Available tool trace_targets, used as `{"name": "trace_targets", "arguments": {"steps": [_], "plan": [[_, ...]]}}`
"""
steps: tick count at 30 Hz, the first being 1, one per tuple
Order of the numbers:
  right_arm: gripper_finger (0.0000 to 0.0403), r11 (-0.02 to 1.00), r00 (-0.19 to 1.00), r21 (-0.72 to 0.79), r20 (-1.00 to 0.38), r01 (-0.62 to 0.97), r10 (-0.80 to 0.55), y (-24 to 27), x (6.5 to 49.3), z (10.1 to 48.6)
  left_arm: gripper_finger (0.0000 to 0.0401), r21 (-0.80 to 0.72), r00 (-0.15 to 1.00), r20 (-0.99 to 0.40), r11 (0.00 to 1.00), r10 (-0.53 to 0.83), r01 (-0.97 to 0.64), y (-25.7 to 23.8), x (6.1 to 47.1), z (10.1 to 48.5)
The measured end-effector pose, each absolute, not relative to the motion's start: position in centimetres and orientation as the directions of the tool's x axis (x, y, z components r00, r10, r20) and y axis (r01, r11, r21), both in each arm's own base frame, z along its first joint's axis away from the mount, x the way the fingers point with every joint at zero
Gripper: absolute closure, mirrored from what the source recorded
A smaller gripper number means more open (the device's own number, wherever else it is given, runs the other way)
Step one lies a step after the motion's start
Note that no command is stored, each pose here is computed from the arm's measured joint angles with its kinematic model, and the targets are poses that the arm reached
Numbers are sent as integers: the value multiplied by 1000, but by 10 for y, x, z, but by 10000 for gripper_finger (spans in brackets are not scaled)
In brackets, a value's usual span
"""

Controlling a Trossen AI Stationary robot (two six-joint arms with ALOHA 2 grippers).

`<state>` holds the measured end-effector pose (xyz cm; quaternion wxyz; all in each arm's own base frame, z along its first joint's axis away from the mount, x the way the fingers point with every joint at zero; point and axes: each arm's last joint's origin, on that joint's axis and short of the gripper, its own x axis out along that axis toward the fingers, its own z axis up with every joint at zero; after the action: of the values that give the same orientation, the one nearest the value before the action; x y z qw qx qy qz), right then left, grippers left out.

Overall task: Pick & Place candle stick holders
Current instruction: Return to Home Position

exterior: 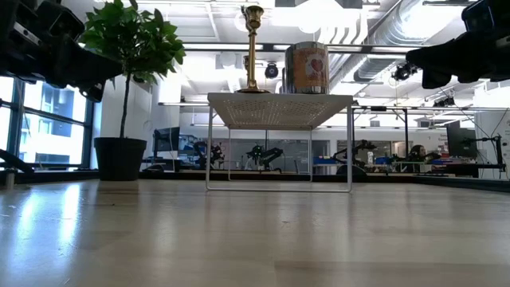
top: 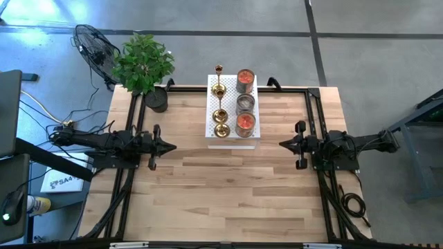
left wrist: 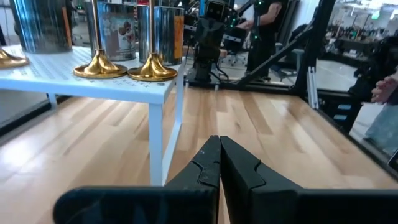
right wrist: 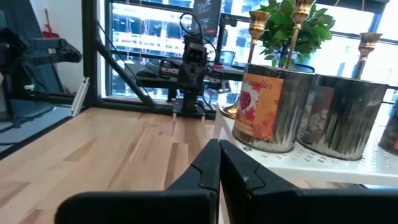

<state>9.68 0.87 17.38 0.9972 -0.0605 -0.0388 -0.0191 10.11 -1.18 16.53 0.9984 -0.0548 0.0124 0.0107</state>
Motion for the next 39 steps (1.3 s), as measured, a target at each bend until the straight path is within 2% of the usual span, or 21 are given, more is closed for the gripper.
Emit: {"name": "trace_targets", "arguments": {"steps": [6, 39], "plan": [[402, 992, 996, -119, 80, 53, -44, 8, 97, 174, 400, -14, 999, -26, 1000, 23, -23, -12, 101, 165], [399, 992, 996, -116, 79, 53, -44, 8, 97, 174, 400, -26, 999, -25, 999, 24, -24, -12, 101, 165]]}}
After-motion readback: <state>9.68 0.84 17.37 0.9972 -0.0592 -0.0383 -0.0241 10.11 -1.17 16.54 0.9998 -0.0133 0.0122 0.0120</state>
